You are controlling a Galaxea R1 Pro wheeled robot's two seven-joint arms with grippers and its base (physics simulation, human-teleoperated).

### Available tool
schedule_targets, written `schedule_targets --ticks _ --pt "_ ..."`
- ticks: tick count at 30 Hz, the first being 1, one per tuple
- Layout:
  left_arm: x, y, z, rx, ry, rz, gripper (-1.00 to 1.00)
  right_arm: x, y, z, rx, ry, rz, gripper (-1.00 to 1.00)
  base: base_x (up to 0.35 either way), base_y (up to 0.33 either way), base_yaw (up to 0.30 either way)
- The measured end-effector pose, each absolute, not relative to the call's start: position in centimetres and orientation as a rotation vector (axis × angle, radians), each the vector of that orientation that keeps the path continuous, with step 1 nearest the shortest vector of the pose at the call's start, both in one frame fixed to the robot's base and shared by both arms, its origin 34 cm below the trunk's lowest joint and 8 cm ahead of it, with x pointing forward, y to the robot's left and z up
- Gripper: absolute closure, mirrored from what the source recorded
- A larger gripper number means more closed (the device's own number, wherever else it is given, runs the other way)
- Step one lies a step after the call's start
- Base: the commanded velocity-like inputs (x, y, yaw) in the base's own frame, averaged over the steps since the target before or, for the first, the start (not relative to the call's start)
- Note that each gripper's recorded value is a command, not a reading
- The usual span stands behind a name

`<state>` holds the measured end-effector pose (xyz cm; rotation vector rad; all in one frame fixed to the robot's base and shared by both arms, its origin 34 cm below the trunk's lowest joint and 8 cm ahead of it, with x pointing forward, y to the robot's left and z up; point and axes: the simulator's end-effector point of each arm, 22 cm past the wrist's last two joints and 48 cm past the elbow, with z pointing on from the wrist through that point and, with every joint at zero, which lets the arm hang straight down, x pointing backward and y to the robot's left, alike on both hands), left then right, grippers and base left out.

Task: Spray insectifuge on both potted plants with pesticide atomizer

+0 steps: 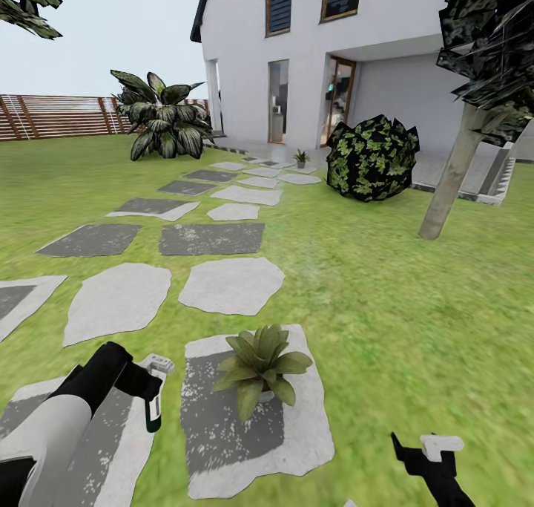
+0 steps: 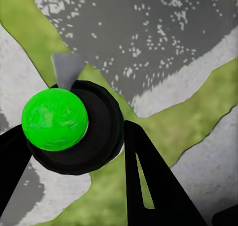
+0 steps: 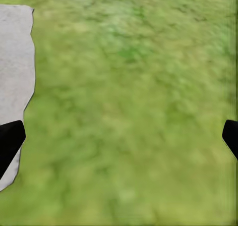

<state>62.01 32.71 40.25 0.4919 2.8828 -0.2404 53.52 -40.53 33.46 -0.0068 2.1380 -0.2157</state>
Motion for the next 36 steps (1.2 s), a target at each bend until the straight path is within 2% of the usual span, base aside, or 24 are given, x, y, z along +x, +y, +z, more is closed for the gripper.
schedule_targets --ticks 12,17,19,20,30,36 --pt "61.7 32.3 40.2 0.508 2.894 -0.256 1.0 52.7 -39.9 32.6 0.005 2.158 -0.198 -1.0 0.0 0.0 0.0" --pt "60.4 31.1 40.0 0.553 2.921 -0.345 1.0 53.0 -39.8 33.6 0.036 2.081 -0.196 -1.0 0.0 0.0 0.0" --pt "59.3 31.4 39.6 0.616 2.969 -0.308 1.0 52.5 -40.0 33.5 0.051 2.077 -0.212 -1.0 0.044 0.043 -0.004" --pt "54.8 32.0 38.7 0.788 3.167 -0.185 1.0 51.4 -39.7 32.5 0.072 2.103 -0.217 -1.0 0.045 0.044 -0.004" --pt "54.7 32.0 38.8 0.797 3.173 -0.179 1.0 51.4 -39.6 32.4 0.074 2.104 -0.217 -1.0 0.006 0.006 -0.006" --pt "54.6 32.0 38.7 0.795 3.176 -0.179 1.0 51.4 -39.6 32.4 0.073 2.104 -0.215 -1.0 0.0 0.0 -0.222"
